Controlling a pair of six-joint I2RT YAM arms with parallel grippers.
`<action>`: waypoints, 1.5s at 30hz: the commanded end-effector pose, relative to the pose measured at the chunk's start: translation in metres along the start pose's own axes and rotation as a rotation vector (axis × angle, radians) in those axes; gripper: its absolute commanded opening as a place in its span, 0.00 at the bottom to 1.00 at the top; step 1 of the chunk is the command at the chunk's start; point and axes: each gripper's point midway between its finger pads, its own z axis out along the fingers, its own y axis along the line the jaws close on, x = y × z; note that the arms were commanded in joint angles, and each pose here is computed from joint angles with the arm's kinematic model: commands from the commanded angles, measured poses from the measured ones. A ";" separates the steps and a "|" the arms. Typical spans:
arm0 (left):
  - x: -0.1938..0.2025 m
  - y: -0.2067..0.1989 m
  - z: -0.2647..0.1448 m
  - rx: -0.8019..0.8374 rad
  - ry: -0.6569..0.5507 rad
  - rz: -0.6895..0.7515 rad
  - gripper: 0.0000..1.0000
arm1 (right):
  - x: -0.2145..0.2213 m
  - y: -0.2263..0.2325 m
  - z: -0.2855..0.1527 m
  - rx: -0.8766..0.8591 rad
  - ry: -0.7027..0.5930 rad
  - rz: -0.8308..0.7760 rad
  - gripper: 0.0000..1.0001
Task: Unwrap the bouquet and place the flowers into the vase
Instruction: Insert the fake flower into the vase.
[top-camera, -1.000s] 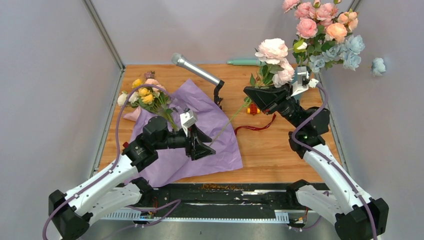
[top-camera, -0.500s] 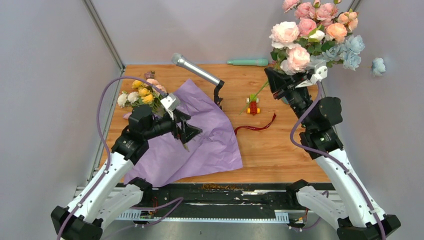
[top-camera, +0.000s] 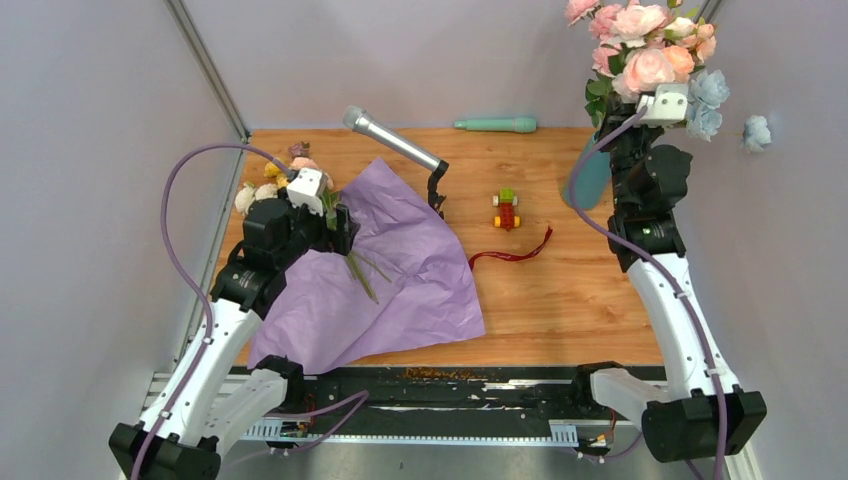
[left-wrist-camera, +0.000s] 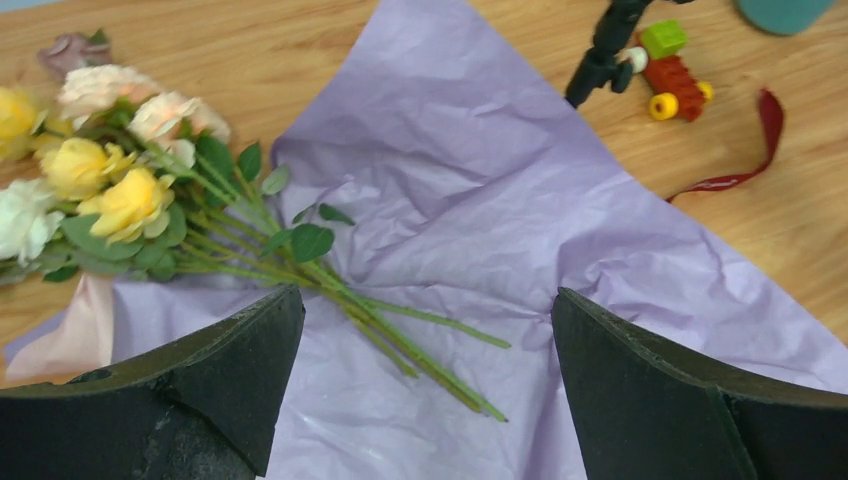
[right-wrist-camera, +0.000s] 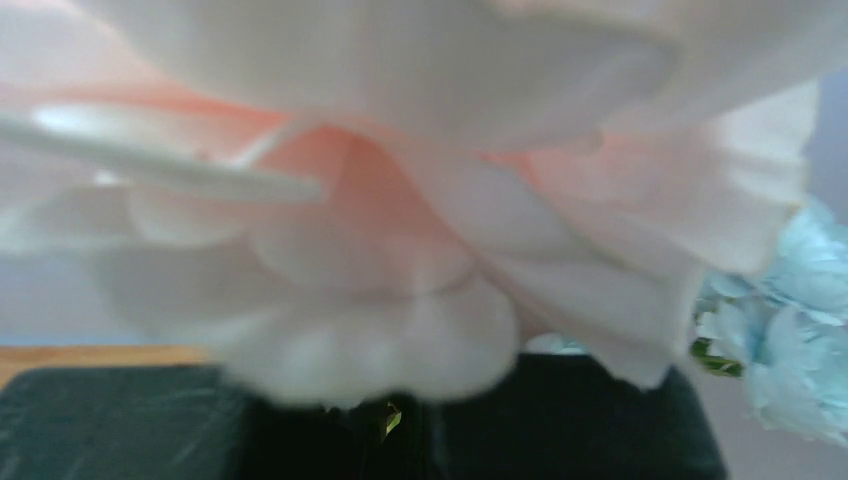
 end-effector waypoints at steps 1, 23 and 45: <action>0.005 0.028 -0.006 -0.151 0.010 0.019 1.00 | -0.056 -0.040 0.014 0.125 -0.176 0.024 0.00; 0.007 0.039 -0.021 -0.231 -0.014 0.008 1.00 | -0.086 -0.065 0.057 0.199 -0.281 -0.124 0.00; 0.009 0.040 -0.020 -0.233 -0.006 0.006 1.00 | -0.041 -0.058 0.085 0.147 -0.195 -0.242 0.00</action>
